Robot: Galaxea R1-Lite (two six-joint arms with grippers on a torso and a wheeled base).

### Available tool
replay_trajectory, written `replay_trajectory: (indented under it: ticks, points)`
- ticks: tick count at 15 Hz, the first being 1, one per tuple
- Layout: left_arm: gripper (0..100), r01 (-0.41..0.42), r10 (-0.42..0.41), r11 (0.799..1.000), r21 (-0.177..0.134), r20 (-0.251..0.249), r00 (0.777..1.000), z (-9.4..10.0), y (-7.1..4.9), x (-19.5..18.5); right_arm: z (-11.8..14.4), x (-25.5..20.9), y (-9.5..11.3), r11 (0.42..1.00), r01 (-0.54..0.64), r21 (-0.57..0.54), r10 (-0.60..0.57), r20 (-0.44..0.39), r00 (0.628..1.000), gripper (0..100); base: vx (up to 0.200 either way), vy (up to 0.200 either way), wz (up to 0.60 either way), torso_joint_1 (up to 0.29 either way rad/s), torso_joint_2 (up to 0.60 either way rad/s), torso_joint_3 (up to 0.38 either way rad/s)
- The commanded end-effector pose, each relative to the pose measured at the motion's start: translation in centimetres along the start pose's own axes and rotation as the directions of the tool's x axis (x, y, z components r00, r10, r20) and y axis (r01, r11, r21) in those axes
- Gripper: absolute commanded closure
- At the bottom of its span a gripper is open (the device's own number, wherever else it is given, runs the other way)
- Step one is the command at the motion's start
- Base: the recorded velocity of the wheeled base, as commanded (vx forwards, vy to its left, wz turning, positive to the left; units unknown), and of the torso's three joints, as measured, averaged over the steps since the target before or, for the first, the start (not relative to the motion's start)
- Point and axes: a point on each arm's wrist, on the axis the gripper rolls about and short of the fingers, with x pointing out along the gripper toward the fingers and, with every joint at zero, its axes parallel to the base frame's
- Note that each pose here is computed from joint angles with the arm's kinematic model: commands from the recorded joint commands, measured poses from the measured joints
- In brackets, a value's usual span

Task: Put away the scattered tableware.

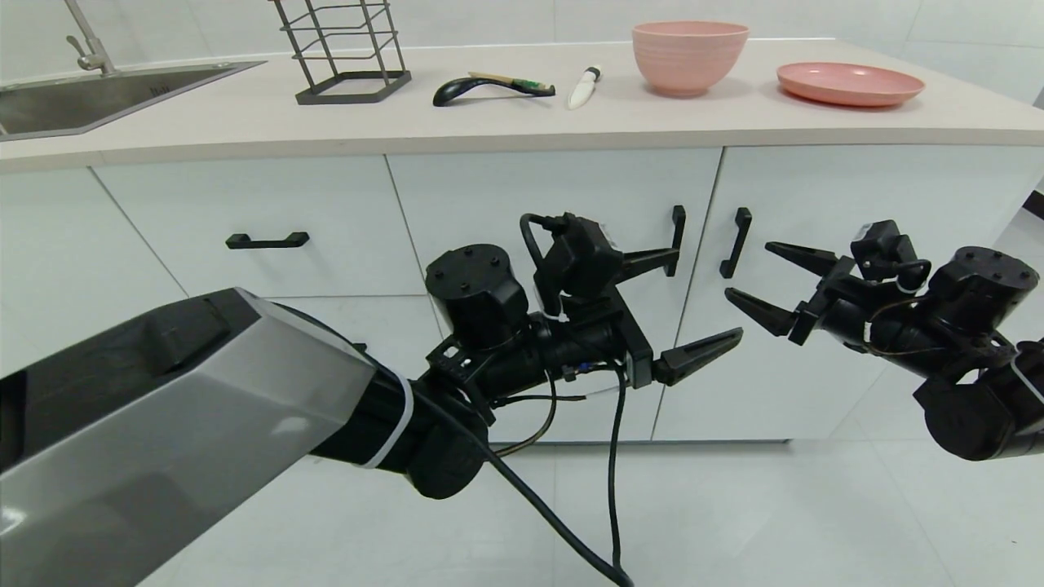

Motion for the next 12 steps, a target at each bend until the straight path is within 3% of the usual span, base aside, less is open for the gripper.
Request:
replay_trajectory:
  ticks: [1, 3, 4, 5, 6, 7, 8, 10, 12]
  points:
    - [0, 0.003, -0.003, 1.0, -0.01, -0.013, 1.0, -0.4, -0.1, 0.0, -0.3, 0.4, -0.2, 1.0, -0.001, -0.003, 0.002, 0.004, 1.0, 0, 0.0, 0.0, 0.0, 0.0, 0.0, 0.0]
    - [0, 0.009, -0.009, 1.0, -0.016, -0.011, 1.0, -0.1, 0.1, 0.5, -0.7, 0.8, -0.6, 1.0, 0.0, -0.009, 0.0, 0.011, 1.0, 0, 0.0, 0.0, 0.0, 0.0, 0.0, 0.0]
    - [0, 0.008, -0.008, 0.999, -0.038, -0.002, 1.0, 0.0, 0.2, 0.7, -0.6, 0.8, -0.6, 1.0, 0.0, -0.01, 0.0, 0.012, 1.0, 0, 0.0, 0.0, 0.0, 0.0, 0.0, 0.0]
    - [0, 0.015, -0.014, 0.996, -0.085, 0.017, 1.0, 0.1, -0.3, 0.9, -0.3, 0.8, -0.6, 1.0, 0.001, -0.016, -0.001, 0.019, 1.0, 0, 0.0, 0.0, 0.0, 0.0, 0.0, 0.0]
    - [0, 0.025, -0.018, 0.994, -0.102, 0.066, 0.998, 0.4, -1.0, 1.3, 0.0, 0.8, -0.6, 1.0, 0.002, -0.021, -0.002, 0.024, 1.0, 0, 0.0, 0.0, 0.0, 0.0, 0.0, 0.0]
    - [0, 0.025, -0.018, 0.994, -0.102, 0.066, 0.998, 0.4, -1.0, 1.3, 0.0, 0.8, -0.6, 1.0, 0.002, -0.021, -0.002, 0.024, 1.0, 0, 0.0, 0.0, 0.0, 0.0, 0.0, 0.0]
    - [0, 0.014, 0.002, 0.99, -0.143, 0.112, 0.994, 0.3, -2.2, 1.9, 0.6, 0.6, -0.6, 1.0, 0.003, -0.027, -0.003, 0.03, 1.0, 0, 0.0, 0.0, 0.0, 0.0, 0.0, 0.0]
    - [0, 0.009, 0.004, 0.991, -0.137, 0.099, 0.995, -0.5, -2.5, 1.6, 0.8, 0.3, -0.4, 1.0, 0.003, -0.025, -0.002, 0.028, 1.0, 0, 0.0, 0.0, 0.0, 0.0, 0.0, 0.0]
    - [0, 0.008, -0.003, 0.99, -0.144, 0.036, 0.999, -1.6, -3.1, 0.9, 0.8, 0.2, -0.2, 1.0, -0.001, -0.023, 0.001, 0.025, 1.0, 0, 0.0, -0.1, 0.0, -0.001, 0.0, 0.004]
